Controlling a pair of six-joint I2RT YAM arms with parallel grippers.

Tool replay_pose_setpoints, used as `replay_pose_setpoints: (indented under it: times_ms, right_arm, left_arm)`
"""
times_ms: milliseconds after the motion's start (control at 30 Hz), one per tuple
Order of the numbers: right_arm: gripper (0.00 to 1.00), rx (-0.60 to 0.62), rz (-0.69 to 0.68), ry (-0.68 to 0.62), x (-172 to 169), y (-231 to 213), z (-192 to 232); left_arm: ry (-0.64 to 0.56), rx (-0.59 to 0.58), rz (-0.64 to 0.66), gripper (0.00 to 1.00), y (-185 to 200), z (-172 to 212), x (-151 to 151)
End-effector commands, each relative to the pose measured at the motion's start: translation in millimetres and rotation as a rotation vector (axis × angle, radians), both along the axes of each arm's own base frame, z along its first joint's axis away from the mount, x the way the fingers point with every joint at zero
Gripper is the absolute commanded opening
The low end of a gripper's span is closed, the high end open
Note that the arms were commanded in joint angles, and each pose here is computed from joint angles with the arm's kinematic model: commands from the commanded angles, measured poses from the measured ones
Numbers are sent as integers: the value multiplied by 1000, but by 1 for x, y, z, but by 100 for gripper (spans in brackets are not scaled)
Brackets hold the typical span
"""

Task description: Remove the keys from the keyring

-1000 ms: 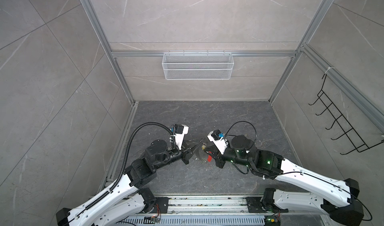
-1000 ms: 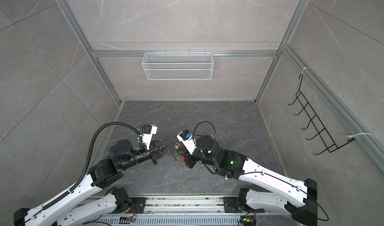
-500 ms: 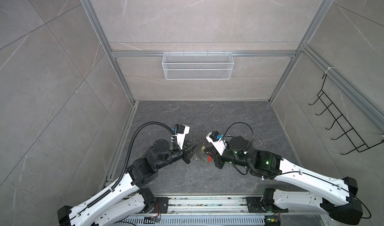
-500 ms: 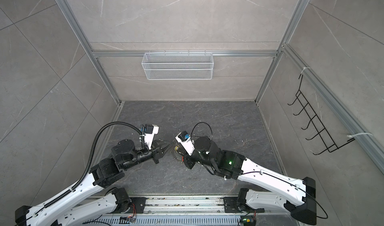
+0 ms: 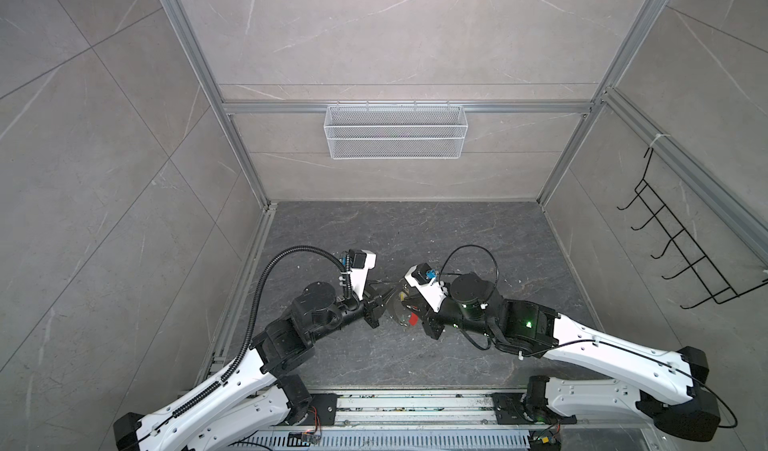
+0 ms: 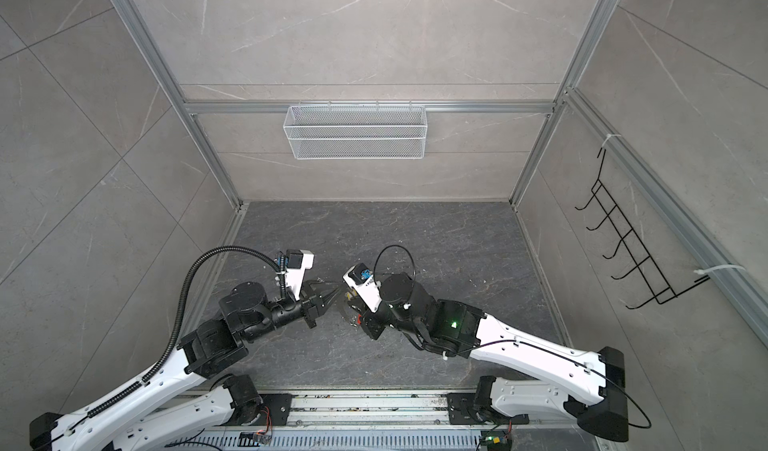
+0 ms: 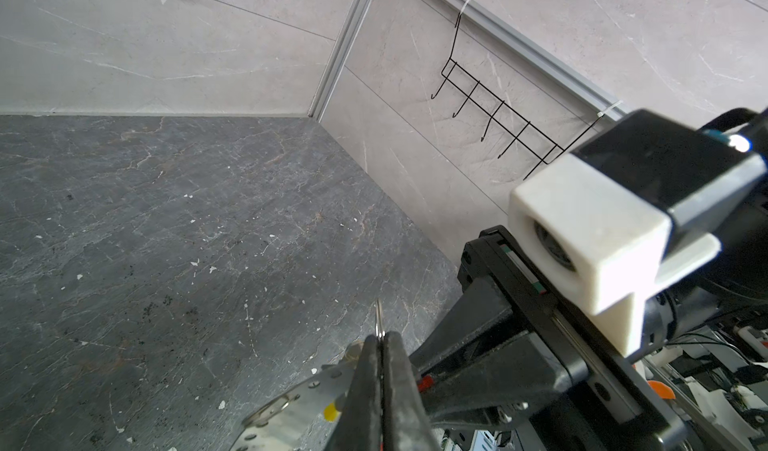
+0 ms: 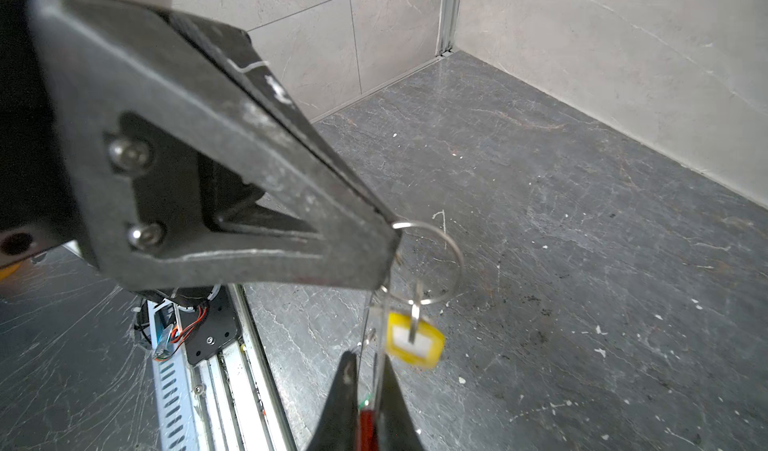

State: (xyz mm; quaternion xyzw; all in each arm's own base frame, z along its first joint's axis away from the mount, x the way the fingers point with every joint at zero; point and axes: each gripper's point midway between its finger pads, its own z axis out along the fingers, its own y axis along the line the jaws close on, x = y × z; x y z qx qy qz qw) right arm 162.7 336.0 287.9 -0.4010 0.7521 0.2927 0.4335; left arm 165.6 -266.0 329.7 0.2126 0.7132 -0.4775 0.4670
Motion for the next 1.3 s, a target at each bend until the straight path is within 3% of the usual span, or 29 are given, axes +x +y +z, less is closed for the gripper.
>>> replay_pose_setpoints:
  times_ms: [0,233,400,900,1267]
  right_arm:
    - [24,42,86,-15,-17,8,19]
    - [43,93,99,-25,-29,-13,33]
    - [46,140,91,-40,-37,-32,45]
    - [42,276,94,-69,-41,-38,78]
    - [30,325,152,-72,-47,-26,91]
  left_arm:
    - [-108,-84,-69,0,-5,25,-11]
    - [-238,-184,-123,0,3,36,-29]
    - [-284,-221,-154,0,6,40,-38]
    - [-319,-266,-325,0,2,53,-69]
    - [-316,-271,-361,0,-1,51,-73]
